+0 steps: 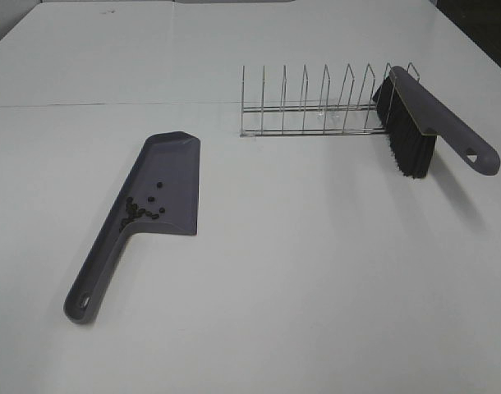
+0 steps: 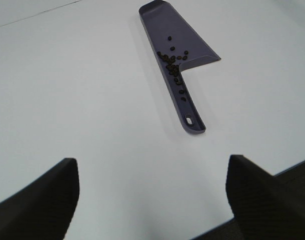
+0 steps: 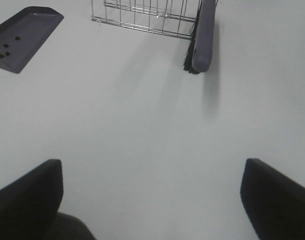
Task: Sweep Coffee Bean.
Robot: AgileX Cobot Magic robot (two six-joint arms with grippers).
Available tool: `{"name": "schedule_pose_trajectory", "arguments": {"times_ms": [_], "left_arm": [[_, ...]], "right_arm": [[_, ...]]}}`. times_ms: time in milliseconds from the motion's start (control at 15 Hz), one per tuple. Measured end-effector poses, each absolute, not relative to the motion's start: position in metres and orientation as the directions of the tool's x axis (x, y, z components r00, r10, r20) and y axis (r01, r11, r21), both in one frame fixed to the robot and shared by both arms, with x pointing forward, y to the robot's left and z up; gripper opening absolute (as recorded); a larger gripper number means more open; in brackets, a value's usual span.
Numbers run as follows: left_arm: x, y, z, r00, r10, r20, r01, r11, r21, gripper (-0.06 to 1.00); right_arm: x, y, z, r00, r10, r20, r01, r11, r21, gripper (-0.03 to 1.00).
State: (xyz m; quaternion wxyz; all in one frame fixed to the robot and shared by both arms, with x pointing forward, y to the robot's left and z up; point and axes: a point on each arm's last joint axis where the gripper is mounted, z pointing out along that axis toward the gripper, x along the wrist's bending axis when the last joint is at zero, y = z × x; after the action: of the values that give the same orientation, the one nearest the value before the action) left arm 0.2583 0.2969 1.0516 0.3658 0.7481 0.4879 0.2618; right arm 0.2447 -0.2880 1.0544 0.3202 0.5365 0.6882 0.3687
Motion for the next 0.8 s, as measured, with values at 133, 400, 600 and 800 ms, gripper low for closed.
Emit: {"name": "schedule_pose_trajectory", "arguments": {"times_ms": [133,400,600,800], "left_arm": [[0.2585,0.2968,1.0507,0.388,0.921,0.036,0.540,-0.259,0.801,0.74],[0.2585,0.2968,1.0507,0.393,0.919,0.044,0.536,-0.267,0.801,0.74],[0.2585,0.2968,1.0507,0.393,0.919,0.044,0.536,-0.267,0.801,0.74],[0.2585,0.2968,1.0507,0.393,0.919,0.044,0.536,-0.267,0.801,0.74]], "right_arm": [[0.2445,-0.2867,1.0545,-0.239,0.970,-0.049,0.498,0.166,0.851,0.81],[0.2445,-0.2865,1.0545,-0.244,0.968,-0.056,0.495,0.174,0.851,0.81],[0.2445,-0.2865,1.0545,-0.244,0.968,-0.056,0.495,0.174,0.851,0.81],[0.2445,-0.2865,1.0545,-0.244,0.968,-0.056,0.495,0.174,0.851,0.80]]}}
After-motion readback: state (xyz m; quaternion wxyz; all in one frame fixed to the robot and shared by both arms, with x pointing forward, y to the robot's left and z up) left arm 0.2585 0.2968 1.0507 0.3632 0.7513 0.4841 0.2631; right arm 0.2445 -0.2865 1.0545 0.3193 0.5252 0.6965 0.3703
